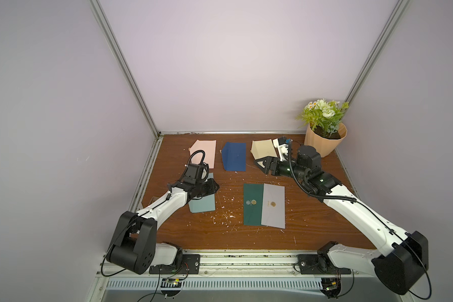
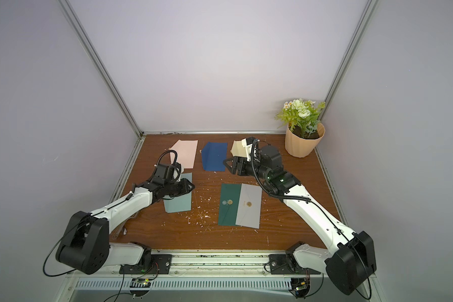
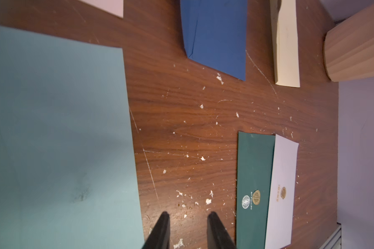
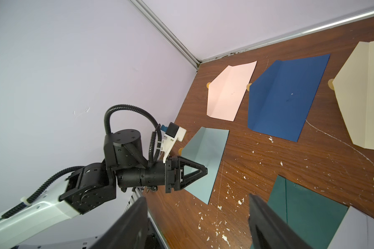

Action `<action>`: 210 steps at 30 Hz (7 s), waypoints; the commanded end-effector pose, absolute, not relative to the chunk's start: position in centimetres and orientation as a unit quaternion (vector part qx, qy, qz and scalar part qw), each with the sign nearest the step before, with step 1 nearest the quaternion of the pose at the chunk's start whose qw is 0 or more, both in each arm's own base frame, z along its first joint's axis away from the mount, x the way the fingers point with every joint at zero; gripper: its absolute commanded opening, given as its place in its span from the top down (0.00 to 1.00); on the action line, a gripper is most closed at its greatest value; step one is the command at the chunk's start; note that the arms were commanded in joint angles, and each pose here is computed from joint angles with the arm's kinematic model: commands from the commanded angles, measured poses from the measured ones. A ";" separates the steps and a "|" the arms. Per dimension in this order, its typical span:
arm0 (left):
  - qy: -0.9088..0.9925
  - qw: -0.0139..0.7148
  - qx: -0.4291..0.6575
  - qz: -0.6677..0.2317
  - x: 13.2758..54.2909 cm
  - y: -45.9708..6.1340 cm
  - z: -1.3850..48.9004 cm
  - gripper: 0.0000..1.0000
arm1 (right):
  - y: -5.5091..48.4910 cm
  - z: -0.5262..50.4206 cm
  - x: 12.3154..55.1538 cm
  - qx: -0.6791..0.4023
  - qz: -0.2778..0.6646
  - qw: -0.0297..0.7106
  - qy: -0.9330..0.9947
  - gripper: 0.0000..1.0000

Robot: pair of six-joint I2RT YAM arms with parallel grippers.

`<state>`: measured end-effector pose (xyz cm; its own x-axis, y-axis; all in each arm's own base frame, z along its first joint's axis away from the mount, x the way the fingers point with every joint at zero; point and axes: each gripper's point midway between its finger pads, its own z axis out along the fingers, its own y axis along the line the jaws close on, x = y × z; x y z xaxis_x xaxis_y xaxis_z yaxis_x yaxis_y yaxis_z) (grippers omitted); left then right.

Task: Open the envelope
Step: Place the envelope at the center of the board, then pick up the envelope from the envelope.

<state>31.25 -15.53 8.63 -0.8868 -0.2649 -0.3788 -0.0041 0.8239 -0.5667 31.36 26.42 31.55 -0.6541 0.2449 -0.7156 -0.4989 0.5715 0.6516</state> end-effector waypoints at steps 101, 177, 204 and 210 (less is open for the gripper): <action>0.802 0.158 0.162 -0.552 26.1 -40.7 10.4 0.53 | 14.1 10.8 31.2 0.103 0.226 0.320 0.914 0.40; 0.942 0.068 0.152 -0.291 25.0 -34.2 -2.0 0.58 | 10.9 2.7 34.4 0.136 0.308 0.242 0.910 0.44; 0.953 0.047 0.180 -0.239 26.1 -33.6 -3.8 0.58 | 9.0 6.3 34.6 0.135 0.269 0.273 0.914 0.43; 0.956 0.036 0.184 -0.228 25.8 -33.0 -4.5 0.58 | 7.6 5.4 34.1 0.153 0.254 0.268 0.916 0.43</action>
